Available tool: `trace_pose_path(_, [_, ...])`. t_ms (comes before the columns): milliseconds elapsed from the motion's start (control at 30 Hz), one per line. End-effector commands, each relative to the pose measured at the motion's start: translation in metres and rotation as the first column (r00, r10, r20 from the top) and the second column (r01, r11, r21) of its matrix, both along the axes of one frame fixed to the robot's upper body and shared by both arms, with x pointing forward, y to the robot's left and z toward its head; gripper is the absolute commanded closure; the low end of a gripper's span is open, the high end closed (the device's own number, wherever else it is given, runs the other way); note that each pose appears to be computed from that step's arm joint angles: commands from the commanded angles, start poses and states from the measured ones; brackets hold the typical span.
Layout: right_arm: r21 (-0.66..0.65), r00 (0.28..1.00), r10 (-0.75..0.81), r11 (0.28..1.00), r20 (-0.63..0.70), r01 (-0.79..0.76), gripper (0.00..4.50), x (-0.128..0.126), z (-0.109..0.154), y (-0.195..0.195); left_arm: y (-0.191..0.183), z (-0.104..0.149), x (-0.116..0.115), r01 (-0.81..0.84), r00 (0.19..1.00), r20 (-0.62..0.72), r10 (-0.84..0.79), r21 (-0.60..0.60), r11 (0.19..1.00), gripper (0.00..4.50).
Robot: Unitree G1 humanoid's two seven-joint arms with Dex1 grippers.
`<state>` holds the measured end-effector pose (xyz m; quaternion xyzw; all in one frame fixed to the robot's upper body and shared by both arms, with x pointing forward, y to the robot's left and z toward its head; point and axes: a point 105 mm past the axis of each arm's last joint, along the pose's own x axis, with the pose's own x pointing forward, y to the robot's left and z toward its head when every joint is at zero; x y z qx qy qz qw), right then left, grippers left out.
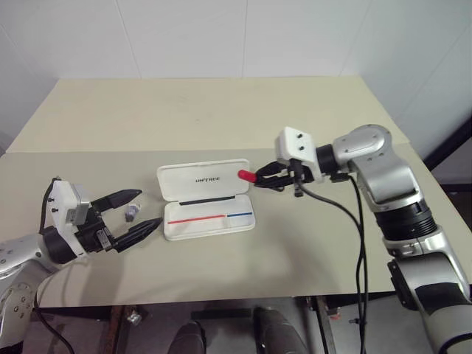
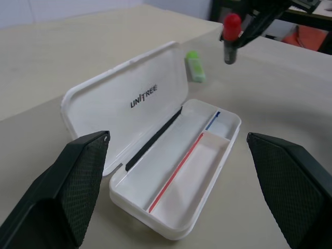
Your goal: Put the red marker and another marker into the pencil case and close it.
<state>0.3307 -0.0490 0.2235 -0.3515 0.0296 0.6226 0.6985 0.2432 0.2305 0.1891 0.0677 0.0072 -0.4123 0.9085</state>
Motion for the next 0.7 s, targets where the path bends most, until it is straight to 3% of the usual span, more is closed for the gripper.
trace_pose_path(33, [-0.049, 0.999, 0.022, 0.999, 0.037, -0.02, 3.19, -0.01, -0.009, 0.025, 0.012, 0.01, -0.005, 0.002, 0.999, 0.041, -0.004, 0.046, 0.999, 0.0])
trace_pose_path(400, [-0.15, 0.969, 0.125, 0.984, 0.215, -0.094, 3.19, -0.027, -0.014, 0.101, 0.027, 0.013, -0.012, 0.011, 1.0, 0.025, -0.013, 0.083, 0.997, 0.0])
trace_pose_path(600, [-0.307, 0.923, 0.137, 0.951, 0.361, -0.021, 3.19, -0.012, -0.029, 0.109, 0.026, 0.01, -0.017, -0.001, 1.0, 0.022, 0.0, 0.077, 0.997, 0.0])
trace_pose_path(700, [-0.338, 0.92, 0.126, 0.941, 0.37, 0.007, 3.19, -0.006, -0.034, 0.112, 0.026, 0.01, -0.017, -0.006, 1.0, 0.025, 0.004, 0.075, 0.997, 0.0])
